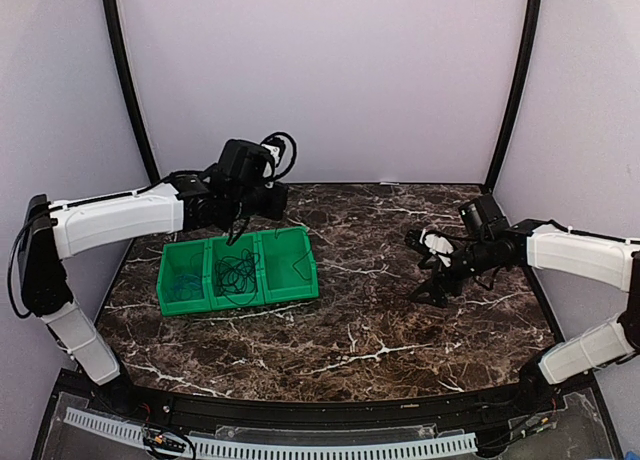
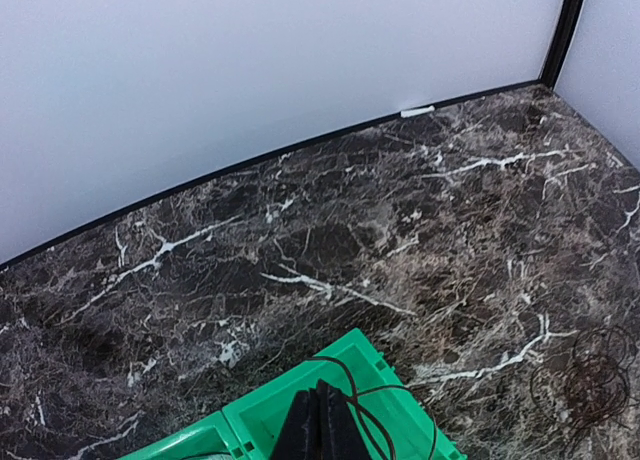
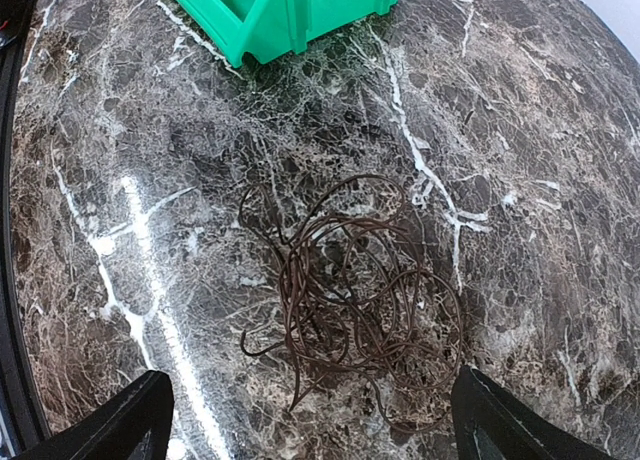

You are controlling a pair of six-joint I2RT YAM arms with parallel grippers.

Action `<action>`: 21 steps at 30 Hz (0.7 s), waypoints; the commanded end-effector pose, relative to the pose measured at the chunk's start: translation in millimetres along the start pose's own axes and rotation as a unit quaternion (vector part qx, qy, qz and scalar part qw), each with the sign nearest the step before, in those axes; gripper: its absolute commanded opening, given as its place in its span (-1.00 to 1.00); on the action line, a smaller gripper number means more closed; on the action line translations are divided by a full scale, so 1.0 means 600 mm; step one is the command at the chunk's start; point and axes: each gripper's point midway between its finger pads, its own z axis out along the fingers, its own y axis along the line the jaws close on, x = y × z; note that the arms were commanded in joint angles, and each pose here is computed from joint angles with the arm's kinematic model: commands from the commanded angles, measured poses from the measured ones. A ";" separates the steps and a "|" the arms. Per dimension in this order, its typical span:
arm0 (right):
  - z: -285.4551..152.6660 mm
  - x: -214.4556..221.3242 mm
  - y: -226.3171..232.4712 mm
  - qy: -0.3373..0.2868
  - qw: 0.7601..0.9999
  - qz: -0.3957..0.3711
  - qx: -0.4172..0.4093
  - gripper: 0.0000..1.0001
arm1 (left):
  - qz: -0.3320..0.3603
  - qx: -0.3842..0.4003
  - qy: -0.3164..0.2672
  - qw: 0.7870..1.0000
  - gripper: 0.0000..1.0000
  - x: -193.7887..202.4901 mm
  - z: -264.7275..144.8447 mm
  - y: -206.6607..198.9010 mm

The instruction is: Untangle the cables

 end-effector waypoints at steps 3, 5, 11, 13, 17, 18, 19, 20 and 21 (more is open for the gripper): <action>-0.001 -0.004 -0.003 -0.005 1.000 -0.010 0.006 0.97 | 0.025 -0.008 0.078 0.997 -1.00 0.096 0.052 -0.001; -0.001 -0.004 -0.002 -0.004 1.000 -0.011 0.005 0.97 | 0.024 -0.001 0.096 0.995 -1.00 0.118 0.068 -0.010; -0.001 -0.003 -0.005 -0.003 1.000 -0.012 0.010 0.97 | 0.009 0.028 0.144 0.989 -1.00 0.182 0.108 -0.042; -0.001 -0.003 -0.006 -0.003 1.000 -0.011 0.012 0.97 | 0.005 0.030 0.161 0.986 -1.00 0.203 0.119 -0.048; 0.001 0.000 -0.014 0.003 1.000 -0.003 0.024 0.97 | -0.002 0.032 0.182 0.983 -0.84 0.225 0.127 -0.053; 0.001 0.000 -0.021 0.003 0.999 0.001 0.034 0.97 | -0.005 0.030 0.184 0.983 -0.75 0.224 0.127 -0.052; 0.001 0.002 -0.028 0.007 0.999 0.006 0.045 0.97 | -0.006 0.028 0.187 0.982 -0.58 0.223 0.124 -0.051; 0.001 0.003 -0.035 0.010 0.998 0.012 0.056 0.97 | -0.008 0.026 0.188 0.982 -0.52 0.220 0.119 -0.048; 0.001 0.003 -0.040 0.013 0.998 0.012 0.063 0.97 | -0.011 0.023 0.187 0.982 -0.42 0.215 0.116 -0.046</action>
